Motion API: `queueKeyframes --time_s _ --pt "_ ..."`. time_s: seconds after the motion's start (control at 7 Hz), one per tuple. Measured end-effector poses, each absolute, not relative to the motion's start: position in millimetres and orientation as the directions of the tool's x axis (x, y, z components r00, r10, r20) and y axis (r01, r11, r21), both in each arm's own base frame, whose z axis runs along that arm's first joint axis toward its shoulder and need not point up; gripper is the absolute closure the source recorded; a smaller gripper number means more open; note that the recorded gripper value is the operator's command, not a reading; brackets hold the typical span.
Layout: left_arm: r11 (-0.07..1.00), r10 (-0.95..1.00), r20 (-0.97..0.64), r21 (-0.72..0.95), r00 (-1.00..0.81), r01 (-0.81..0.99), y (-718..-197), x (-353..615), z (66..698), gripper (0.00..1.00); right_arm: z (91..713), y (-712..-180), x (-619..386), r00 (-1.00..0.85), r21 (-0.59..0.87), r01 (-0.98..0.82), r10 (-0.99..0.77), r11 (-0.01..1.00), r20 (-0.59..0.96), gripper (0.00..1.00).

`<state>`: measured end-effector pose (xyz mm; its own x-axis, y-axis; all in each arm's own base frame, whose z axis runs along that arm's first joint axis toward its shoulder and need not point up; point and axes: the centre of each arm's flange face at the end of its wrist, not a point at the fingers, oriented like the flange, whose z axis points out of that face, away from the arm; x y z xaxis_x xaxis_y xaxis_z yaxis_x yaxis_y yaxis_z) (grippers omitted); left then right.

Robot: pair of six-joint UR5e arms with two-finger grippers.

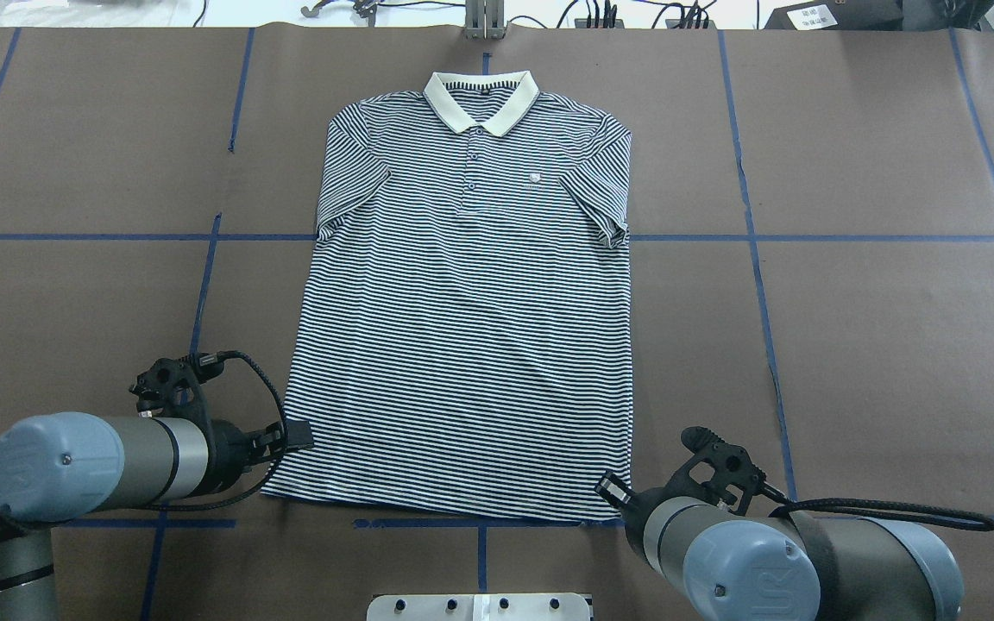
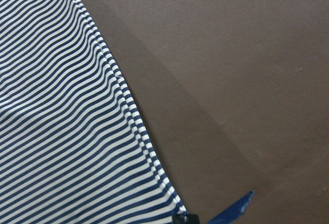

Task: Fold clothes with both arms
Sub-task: 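Lower the left gripper to the other hem corner nearest the robot, then grasp both hem corners with the left and right grippers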

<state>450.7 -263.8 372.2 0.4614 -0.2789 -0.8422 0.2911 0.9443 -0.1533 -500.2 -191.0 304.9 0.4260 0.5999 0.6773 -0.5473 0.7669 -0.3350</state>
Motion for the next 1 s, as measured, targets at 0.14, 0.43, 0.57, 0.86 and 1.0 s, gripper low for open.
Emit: queueKeyframes --time_s 0.14,0.43,0.57,0.86,1.0 --pt "0.944 -0.281 -0.834 -0.153 0.475 0.291 -255 454 380 0.12 305 -191 -500 0.426 -0.335 -0.548 0.600 0.767 0.677 1.00" --pt "0.947 -0.280 -0.823 -0.151 0.494 0.285 -247 459 386 0.25 305 -191 -500 0.426 -0.335 -0.548 0.600 0.767 0.677 1.00" --pt "0.947 -0.281 -0.815 -0.151 0.507 0.282 -245 461 387 0.29 305 -191 -500 0.426 -0.335 -0.548 0.600 0.767 0.677 1.00" --pt "0.948 -0.281 -0.808 -0.150 0.518 0.280 -243 462 389 0.37 305 -191 -500 0.426 -0.335 -0.547 0.600 0.767 0.677 1.00" --pt "0.949 -0.280 -0.807 -0.150 0.520 0.278 -242 463 390 0.40 305 -191 -500 0.427 -0.335 -0.547 0.600 0.767 0.677 1.00"
